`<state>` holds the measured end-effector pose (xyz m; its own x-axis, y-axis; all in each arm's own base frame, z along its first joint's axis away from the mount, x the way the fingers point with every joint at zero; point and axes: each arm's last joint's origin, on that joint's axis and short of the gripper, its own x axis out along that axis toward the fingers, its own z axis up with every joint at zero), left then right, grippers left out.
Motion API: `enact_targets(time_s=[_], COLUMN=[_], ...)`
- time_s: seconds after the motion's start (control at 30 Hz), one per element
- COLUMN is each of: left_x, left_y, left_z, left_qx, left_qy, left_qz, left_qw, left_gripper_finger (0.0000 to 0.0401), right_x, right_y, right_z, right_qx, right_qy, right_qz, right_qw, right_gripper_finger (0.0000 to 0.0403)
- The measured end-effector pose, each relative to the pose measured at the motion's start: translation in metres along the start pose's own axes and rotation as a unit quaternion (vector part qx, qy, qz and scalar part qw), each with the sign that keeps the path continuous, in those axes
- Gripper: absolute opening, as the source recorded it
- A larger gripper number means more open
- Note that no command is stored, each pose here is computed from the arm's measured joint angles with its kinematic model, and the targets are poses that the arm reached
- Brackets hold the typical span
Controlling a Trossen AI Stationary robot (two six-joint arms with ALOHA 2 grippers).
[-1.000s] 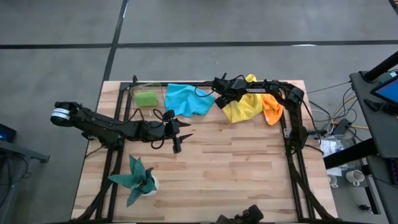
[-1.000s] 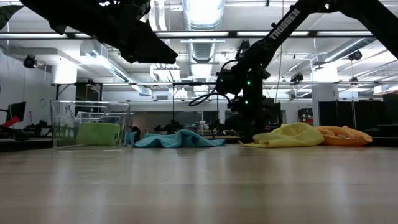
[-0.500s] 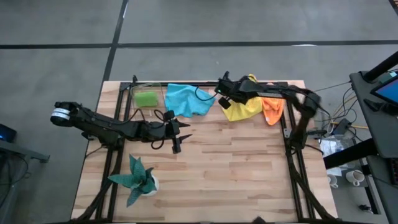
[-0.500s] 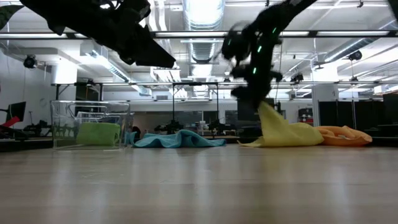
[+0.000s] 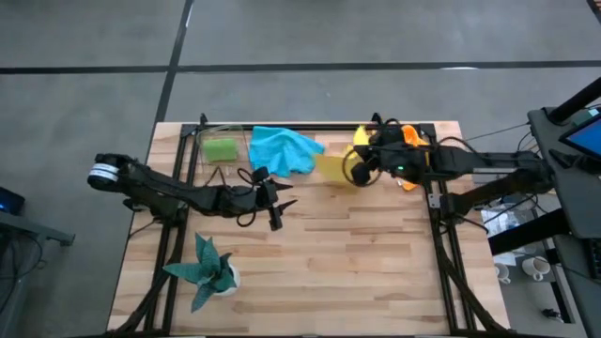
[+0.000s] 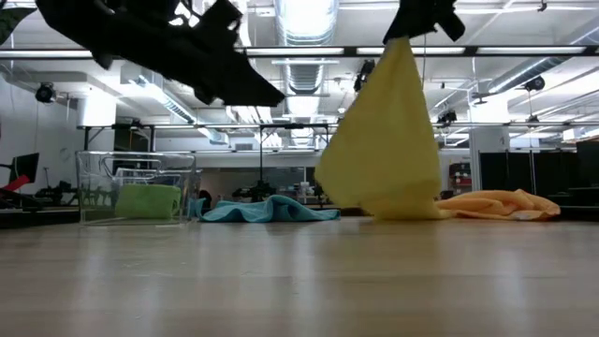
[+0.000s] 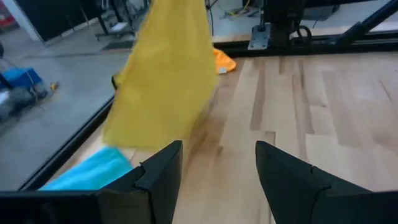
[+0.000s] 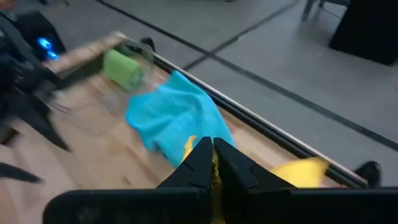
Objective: Roll microfiber towels into tight, uniform cylinder then place into a basket
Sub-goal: Fold the yellow microfiber towel
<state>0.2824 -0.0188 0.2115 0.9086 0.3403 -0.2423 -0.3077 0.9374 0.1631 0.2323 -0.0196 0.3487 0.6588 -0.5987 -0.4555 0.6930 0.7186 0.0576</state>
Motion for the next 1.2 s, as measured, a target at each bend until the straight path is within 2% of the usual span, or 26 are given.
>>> enact_targets(time_s=[0.13, 0.23, 0.37, 0.53, 0.63, 0.8, 0.97, 1.2], left_x=[0.017, 0.024, 0.024, 0.020, 0.021, 0.028, 0.047, 0.094], left_y=[-0.008, -0.010, -0.008, -0.007, -0.008, -0.016, -0.021, -0.027], left_z=[-0.011, -0.010, -0.010, -0.007, -0.009, -0.020, -0.038, -0.053], left_qx=[0.043, 0.065, 0.072, 0.068, 0.068, 0.037, 0.024, 0.006], left_qy=[-0.008, 0.000, 0.006, 0.000, 0.008, 0.023, 0.062, 0.129], left_qz=[0.007, 0.040, 0.059, 0.063, 0.041, -0.061, -0.071, -0.112], left_qw=[0.999, 0.997, 0.996, 0.996, 0.997, 0.997, 0.995, 0.985], left_gripper_finger=[0.0187, 0.0187, 0.0187, 0.0187, 0.0187, 0.0187, 0.0187, 0.0187], right_x=[-0.002, 0.006, 0.019, 0.028, 0.022, 0.008, 0.003, 0.003], right_y=[-0.002, 0.000, 0.014, 0.048, 0.064, 0.079, 0.081, 0.082], right_z=[-0.003, -0.015, -0.037, -0.068, -0.083, -0.093, -0.095, -0.092], right_qx=[0.003, -0.010, -0.035, -0.076, -0.112, -0.133, -0.131, -0.127], right_qy=[0.002, 0.026, 0.090, 0.149, 0.172, 0.180, 0.172, 0.158], right_qz=[0.000, 0.003, 0.067, 0.170, 0.187, 0.183, 0.181, 0.178], right_qw=[1.000, 1.000, 0.993, 0.971, 0.961, 0.957, 0.959, 0.963], right_gripper_finger=[0.0008, 0.0008, 0.0008, 0.0008, 0.0008, 0.0008, 0.0008, 0.0008])
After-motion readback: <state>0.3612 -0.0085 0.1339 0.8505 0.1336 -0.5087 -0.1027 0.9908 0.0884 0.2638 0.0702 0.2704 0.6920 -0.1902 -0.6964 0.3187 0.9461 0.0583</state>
